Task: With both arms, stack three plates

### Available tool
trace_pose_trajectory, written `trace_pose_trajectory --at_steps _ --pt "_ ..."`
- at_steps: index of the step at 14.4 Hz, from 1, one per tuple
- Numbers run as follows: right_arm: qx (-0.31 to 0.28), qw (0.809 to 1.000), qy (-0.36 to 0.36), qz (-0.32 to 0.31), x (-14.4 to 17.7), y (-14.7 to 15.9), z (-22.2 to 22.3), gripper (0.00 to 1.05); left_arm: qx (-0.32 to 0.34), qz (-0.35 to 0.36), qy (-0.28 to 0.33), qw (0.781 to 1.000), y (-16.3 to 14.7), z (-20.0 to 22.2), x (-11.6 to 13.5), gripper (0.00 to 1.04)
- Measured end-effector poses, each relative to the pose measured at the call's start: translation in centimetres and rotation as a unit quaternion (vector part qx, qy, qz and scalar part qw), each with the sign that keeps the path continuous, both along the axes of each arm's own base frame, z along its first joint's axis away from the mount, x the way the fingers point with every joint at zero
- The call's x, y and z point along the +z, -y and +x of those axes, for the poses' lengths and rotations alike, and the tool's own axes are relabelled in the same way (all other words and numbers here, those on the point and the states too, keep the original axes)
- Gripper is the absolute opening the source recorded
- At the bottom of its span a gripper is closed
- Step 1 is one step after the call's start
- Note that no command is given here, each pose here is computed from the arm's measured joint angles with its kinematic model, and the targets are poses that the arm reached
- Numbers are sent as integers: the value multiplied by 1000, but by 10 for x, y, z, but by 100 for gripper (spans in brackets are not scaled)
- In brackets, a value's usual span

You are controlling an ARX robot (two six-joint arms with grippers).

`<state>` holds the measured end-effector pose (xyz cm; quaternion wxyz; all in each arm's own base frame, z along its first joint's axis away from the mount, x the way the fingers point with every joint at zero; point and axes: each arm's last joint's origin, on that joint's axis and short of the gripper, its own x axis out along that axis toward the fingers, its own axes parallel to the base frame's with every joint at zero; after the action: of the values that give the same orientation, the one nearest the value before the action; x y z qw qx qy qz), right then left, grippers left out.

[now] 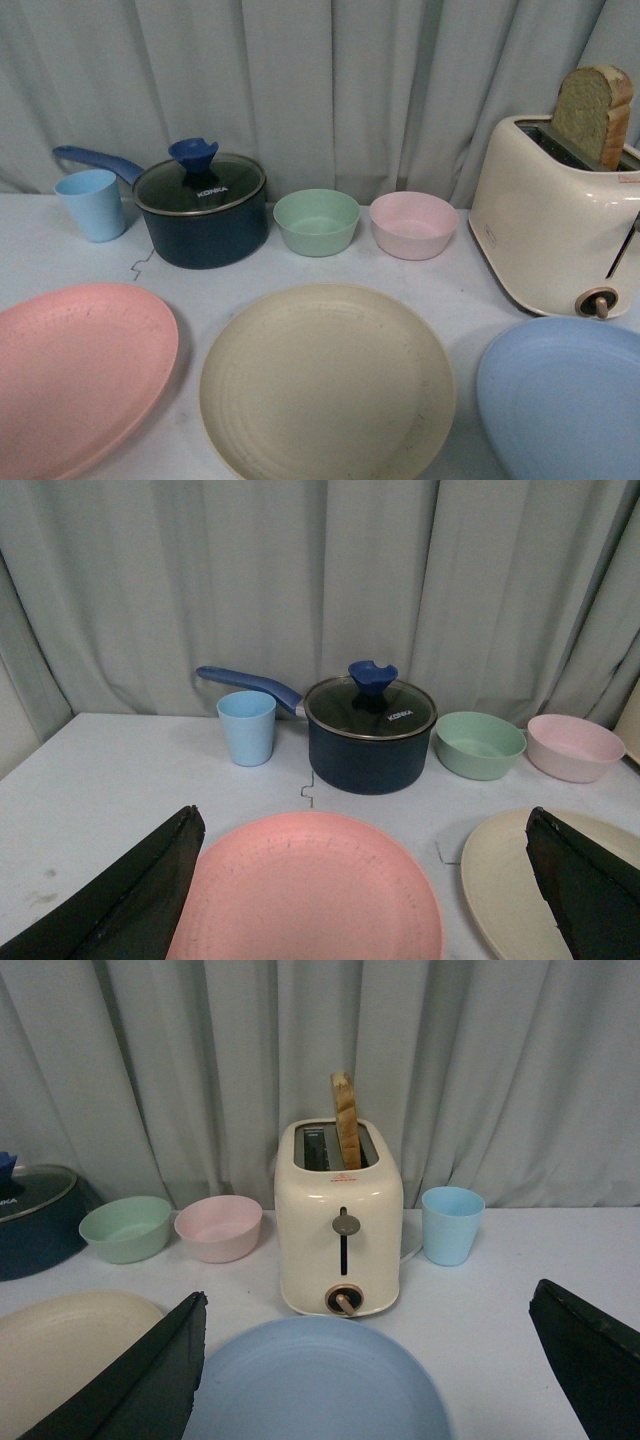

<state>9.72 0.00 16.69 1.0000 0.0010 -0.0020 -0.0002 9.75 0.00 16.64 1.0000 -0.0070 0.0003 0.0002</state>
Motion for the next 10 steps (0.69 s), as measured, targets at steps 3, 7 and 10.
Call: trace_pose_trajectory --at_steps 3,7,10 --pt "0 1000 0 0 0 0 0 98 0 0 0 1000 0 0 0 98" --pt "0 1000 0 0 0 0 0 98 0 0 0 1000 0 0 0 98" --pt "0 1000 0 0 0 0 0 98 0 0 0 1000 0 0 0 98"
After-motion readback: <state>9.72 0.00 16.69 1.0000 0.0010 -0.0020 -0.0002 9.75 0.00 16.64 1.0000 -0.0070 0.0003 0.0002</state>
